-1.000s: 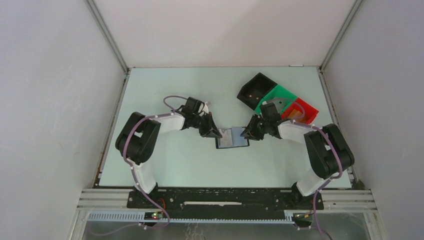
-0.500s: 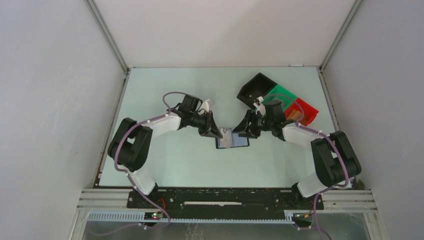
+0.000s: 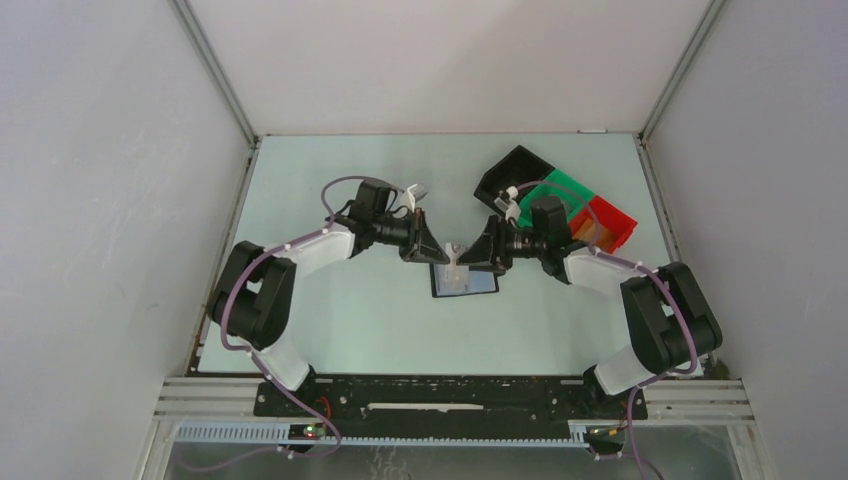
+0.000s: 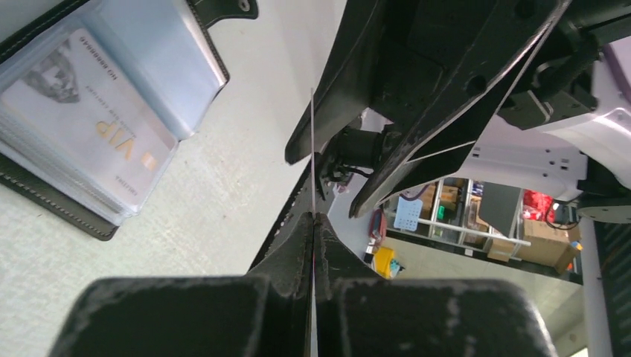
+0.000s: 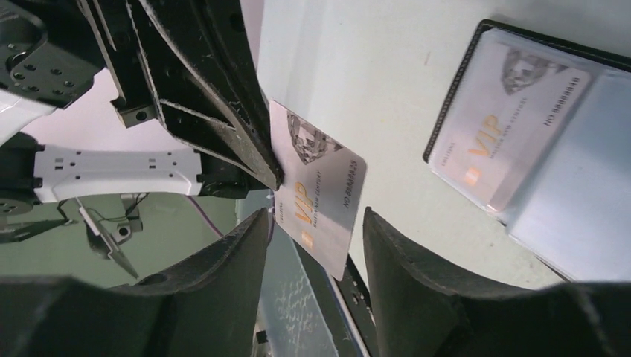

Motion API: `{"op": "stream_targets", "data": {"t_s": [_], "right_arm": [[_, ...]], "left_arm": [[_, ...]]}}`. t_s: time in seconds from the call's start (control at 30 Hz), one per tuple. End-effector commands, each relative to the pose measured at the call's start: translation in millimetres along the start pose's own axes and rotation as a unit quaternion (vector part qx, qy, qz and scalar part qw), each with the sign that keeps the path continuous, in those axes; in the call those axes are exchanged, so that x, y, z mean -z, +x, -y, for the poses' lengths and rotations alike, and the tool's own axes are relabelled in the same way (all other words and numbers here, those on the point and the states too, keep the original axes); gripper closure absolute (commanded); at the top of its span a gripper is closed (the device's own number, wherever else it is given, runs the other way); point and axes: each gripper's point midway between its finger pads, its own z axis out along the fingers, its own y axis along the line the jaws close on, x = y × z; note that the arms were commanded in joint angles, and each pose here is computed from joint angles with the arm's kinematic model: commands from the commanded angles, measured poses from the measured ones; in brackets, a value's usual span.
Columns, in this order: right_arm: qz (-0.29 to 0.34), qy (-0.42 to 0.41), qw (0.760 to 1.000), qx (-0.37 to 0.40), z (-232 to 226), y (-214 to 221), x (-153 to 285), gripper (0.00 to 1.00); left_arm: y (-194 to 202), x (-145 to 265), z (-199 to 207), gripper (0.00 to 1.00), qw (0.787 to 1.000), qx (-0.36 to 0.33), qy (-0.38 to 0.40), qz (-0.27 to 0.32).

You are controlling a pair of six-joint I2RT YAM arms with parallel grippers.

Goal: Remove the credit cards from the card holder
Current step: Place the credit card in the storage box.

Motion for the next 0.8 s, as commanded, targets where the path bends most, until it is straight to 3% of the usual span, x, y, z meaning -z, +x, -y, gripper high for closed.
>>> {"op": "stream_targets", "data": {"t_s": [0.0, 0.13, 0.37, 0.43, 0.53, 0.57, 0.67, 0.77], "right_arm": [[-0.010, -0.039, 0.999, 0.025, -19, 3, 0, 0.45], [-0.014, -0.049, 0.998, 0.027, -23, 3, 1, 0.58], [-0.010, -0.056, 0.998, 0.024, -28, 0, 6, 1.00], [-0.001, -0.047, 0.999, 0.021, -27, -3, 9, 1.00], [0.022, -0.026, 0.999, 0.012, -24, -11, 19, 1.00], [0.042, -0.012, 0.999, 0.011, -23, -18, 25, 1.00], [0.116, 0.062, 0.991, -0.007, -6, -45, 51, 1.00], [0.194, 0.162, 0.966, -0.053, 19, -74, 85, 1.00]], "left_arm": [[-8, 8, 33, 1.00, 0.998, -0.030, 0.050, 0.009], [-7, 9, 35, 1.00, 0.998, -0.029, 0.059, 0.012], [-8, 10, 33, 1.00, 0.998, -0.027, 0.058, 0.019], [-9, 9, 29, 0.96, 0.998, -0.022, 0.050, 0.022], [-11, 9, 20, 0.64, 0.999, -0.015, 0.022, 0.025], [-12, 10, 16, 0.58, 1.000, -0.012, 0.008, 0.025], [-18, 16, 5, 0.53, 0.998, -0.011, -0.035, 0.043], [-28, 26, -4, 0.52, 0.993, -0.024, -0.089, 0.078]]}}
